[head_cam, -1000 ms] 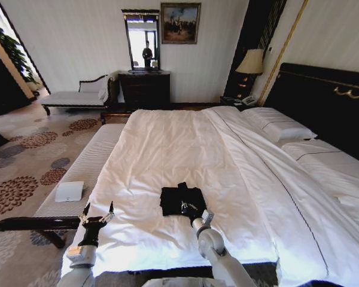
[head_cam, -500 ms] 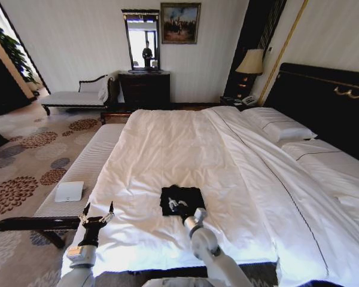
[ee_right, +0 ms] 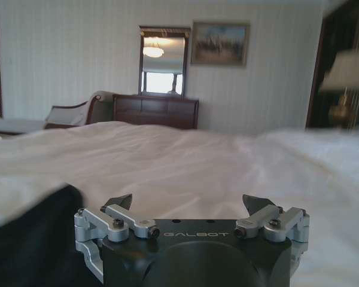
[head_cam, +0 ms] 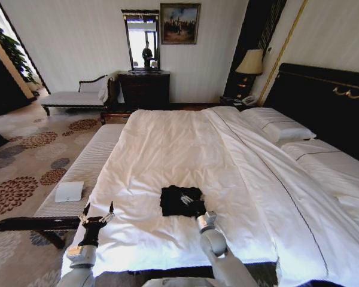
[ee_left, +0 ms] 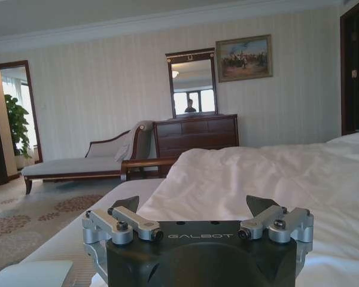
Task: Fold the clothes on the bed.
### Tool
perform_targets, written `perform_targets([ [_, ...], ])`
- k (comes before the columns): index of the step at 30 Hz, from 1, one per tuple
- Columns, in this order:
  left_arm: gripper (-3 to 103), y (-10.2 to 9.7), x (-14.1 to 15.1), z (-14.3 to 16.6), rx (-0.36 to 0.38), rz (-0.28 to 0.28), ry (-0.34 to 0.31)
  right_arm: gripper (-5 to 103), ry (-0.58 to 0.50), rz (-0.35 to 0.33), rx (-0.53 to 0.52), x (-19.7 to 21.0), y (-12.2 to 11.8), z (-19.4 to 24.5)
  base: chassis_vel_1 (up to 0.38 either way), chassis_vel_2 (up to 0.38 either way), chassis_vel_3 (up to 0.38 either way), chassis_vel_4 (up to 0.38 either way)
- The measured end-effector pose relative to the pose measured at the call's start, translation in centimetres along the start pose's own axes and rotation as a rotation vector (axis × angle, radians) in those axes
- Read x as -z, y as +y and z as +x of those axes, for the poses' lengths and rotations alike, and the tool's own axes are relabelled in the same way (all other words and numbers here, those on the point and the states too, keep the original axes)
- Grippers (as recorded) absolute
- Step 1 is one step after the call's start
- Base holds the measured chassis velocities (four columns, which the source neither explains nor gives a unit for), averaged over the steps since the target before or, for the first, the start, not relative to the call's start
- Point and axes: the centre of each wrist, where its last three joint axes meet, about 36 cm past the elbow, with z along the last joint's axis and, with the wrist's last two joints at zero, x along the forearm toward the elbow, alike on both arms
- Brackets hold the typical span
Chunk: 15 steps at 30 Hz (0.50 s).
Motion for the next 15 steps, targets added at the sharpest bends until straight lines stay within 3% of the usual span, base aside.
perform_targets([
  [1, 100, 0.0, 0.0, 0.0, 0.000, 0.000, 0.000, 99, 0.000, 0.000, 0.000, 0.0, 0.0, 0.0, 0.000, 0.000, 0.000, 0.000],
  [2, 100, 0.0, 0.0, 0.0, 0.000, 0.000, 0.000, 100, -0.022, 0.091, 0.005, -1.0, -0.4, -1.0, 0.000, 0.000, 0.000, 0.000],
  [5, 100, 0.0, 0.0, 0.0, 0.000, 0.000, 0.000, 100, -0.041, 0.248, 0.047, -2.9, -1.0, -2.0, 0.000, 0.000, 0.000, 0.000],
  [11, 100, 0.0, 0.0, 0.0, 0.000, 0.000, 0.000, 100, -0.038, 0.269, 0.136, -2.9, 1.3, -1.7, 0.000, 0.000, 0.000, 0.000],
  [15, 100, 0.0, 0.0, 0.0, 0.000, 0.000, 0.000, 100, -0.004, 0.246, 0.232, -2.0, 5.6, -2.7, 0.000, 0.000, 0.000, 0.000],
])
